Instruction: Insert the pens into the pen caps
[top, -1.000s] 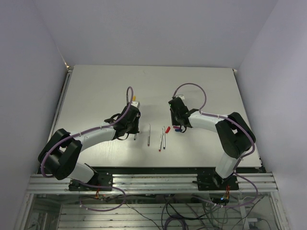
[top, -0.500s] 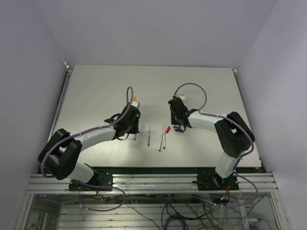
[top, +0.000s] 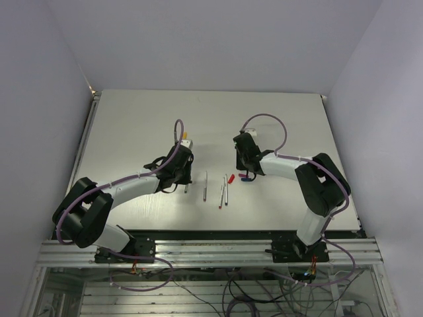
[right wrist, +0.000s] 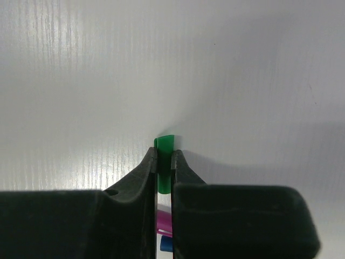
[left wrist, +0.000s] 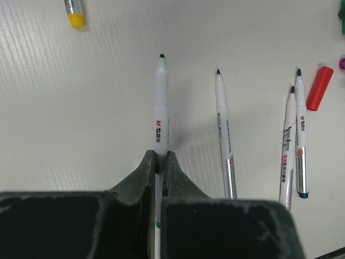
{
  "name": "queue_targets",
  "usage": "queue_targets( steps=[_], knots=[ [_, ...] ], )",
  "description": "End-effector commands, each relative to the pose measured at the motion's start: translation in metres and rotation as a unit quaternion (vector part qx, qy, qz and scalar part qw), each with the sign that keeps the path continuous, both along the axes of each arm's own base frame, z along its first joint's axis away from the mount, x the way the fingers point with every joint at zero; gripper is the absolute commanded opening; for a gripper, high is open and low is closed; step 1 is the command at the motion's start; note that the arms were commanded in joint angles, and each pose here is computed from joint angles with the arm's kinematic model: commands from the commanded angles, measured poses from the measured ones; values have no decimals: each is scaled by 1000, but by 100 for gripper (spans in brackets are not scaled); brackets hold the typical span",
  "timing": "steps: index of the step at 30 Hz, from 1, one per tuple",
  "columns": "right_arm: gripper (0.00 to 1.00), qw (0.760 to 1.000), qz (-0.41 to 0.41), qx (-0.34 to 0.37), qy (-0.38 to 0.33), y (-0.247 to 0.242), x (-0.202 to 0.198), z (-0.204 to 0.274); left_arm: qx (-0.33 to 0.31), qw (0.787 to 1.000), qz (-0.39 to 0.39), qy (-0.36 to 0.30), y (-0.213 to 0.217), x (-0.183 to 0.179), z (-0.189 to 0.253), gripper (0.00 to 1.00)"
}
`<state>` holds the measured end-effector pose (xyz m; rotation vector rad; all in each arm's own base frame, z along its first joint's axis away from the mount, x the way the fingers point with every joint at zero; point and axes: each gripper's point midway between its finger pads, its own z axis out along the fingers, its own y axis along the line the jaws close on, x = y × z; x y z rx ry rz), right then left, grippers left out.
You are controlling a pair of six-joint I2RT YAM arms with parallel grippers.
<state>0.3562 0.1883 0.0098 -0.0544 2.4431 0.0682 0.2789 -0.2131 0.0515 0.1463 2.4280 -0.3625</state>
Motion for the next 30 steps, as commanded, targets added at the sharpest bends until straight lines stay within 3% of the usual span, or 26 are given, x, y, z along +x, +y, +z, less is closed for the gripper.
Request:
queue_targets(
  steps=[1,9,15,22,30],
  knots=[
    [0,992,4,-54,111,-32,-53,-48,-7,1000,-10,-6,-5,5,3,7],
    [0,1000,19,-14,-12,-11,-3,22,-30,998,-18,-56,-16,23,32,7],
    [0,988,29,53,-145,7,27,105,-61,992,-30,-104,-30,38,67,7],
    [0,937,38,170,-301,15,22,205,-111,975,-77,-178,-64,43,112,7],
    [0,869,39,265,-417,9,1,271,-175,935,-166,-259,-120,23,164,7]
  ],
)
